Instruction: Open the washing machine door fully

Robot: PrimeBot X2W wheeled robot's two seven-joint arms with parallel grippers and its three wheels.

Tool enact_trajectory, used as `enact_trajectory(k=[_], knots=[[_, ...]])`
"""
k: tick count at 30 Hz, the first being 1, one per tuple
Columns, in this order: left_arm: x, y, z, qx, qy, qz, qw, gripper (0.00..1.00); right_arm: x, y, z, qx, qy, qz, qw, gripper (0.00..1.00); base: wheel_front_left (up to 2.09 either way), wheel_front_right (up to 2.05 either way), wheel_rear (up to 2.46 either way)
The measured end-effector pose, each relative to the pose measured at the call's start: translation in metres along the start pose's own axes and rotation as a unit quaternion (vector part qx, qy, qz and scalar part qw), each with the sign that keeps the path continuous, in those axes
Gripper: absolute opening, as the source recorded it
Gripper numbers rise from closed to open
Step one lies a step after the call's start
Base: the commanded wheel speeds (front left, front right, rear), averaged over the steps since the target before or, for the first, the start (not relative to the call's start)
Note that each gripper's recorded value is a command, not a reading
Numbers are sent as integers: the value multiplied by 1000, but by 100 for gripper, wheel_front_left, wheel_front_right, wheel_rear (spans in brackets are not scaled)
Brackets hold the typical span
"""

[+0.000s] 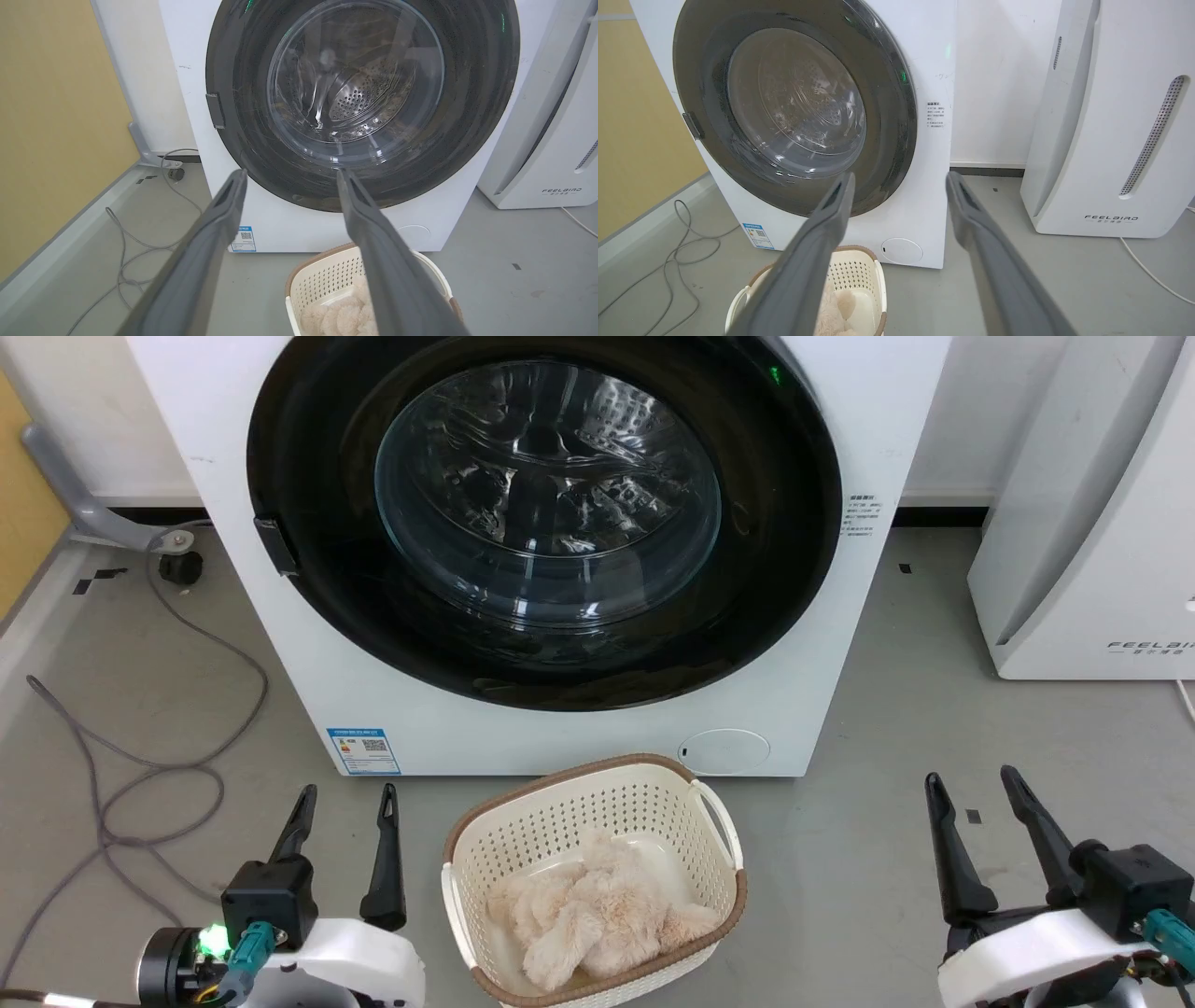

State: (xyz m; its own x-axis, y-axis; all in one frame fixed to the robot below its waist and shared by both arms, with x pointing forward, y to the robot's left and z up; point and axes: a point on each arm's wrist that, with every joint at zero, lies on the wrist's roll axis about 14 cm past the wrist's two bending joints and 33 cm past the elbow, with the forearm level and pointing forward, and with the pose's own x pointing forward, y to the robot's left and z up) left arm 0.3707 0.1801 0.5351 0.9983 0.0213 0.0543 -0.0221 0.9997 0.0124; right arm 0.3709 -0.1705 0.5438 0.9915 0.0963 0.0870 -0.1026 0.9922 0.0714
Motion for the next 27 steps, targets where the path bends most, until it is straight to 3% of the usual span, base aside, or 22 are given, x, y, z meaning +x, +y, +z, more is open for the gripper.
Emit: enact_trajectory(k=[27], knots=[[-1,0,18,-1,-44,6,999,100,1,-1,16,10,-41,-2,999,100,0,0,0]])
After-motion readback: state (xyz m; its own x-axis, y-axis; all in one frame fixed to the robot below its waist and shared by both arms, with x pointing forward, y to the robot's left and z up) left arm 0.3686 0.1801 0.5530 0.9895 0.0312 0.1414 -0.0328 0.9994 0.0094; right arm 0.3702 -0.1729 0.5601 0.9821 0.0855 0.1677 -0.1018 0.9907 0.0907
